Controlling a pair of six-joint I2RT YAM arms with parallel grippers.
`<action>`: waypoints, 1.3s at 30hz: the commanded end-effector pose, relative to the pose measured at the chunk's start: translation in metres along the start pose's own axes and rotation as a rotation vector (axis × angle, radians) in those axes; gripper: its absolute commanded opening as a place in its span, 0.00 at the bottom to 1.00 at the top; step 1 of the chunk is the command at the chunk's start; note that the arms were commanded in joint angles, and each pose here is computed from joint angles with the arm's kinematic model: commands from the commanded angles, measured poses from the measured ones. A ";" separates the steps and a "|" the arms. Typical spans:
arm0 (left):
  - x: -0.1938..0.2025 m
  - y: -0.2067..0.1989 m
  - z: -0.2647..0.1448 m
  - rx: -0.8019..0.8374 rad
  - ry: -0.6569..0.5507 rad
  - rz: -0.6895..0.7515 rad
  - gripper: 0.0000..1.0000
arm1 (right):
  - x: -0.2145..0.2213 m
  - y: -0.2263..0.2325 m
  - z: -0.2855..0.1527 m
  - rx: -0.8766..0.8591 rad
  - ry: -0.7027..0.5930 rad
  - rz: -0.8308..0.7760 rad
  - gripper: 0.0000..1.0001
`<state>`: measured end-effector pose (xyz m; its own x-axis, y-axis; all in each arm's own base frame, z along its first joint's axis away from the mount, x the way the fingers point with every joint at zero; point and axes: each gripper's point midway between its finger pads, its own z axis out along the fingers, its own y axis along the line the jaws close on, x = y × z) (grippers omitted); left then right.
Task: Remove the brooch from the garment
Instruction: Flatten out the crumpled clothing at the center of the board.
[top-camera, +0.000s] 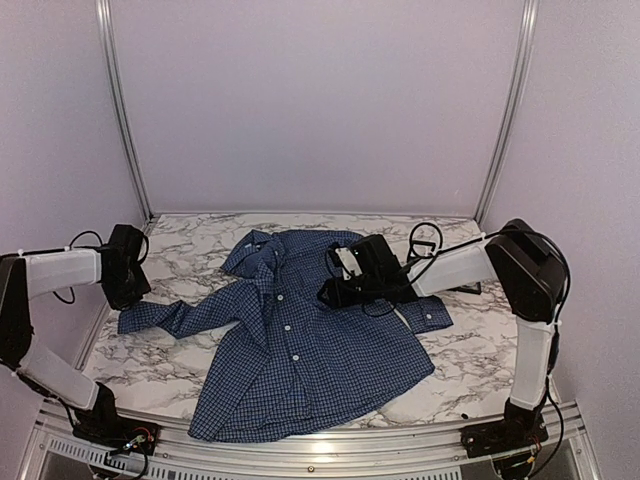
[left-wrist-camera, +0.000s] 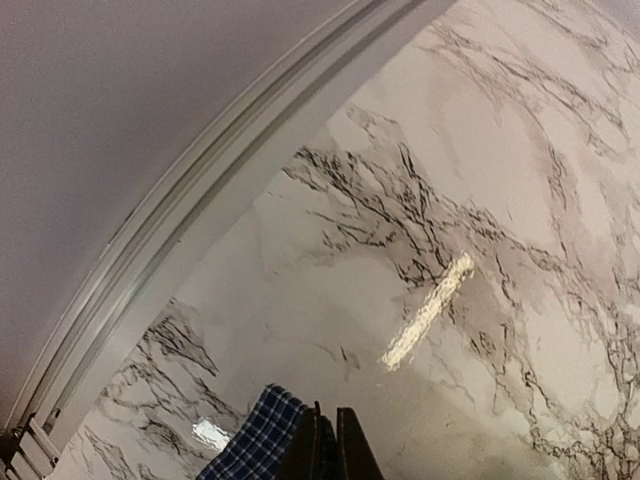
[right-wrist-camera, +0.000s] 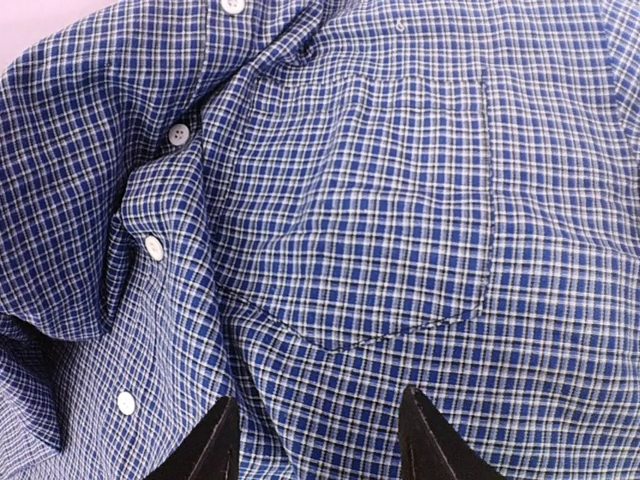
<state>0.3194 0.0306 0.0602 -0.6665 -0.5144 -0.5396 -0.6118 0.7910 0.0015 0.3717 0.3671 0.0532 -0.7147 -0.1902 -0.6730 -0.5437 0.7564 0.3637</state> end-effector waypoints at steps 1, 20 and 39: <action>-0.055 0.042 -0.022 -0.073 -0.104 -0.080 0.00 | -0.008 -0.004 -0.003 -0.011 -0.025 0.014 0.51; -0.224 0.083 -0.118 -0.145 -0.434 -0.163 0.00 | -0.002 -0.010 0.001 -0.001 -0.003 0.017 0.51; -0.223 0.091 -0.100 -0.253 -0.409 -0.070 0.00 | -0.009 -0.033 0.003 0.064 -0.003 0.044 0.52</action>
<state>0.3825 0.1738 0.2471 -0.4326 -0.3942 -0.8108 -0.7423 0.6662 0.0722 0.3815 0.3533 0.0495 -0.7302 -0.1725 -0.6610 -0.5152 0.7745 0.3670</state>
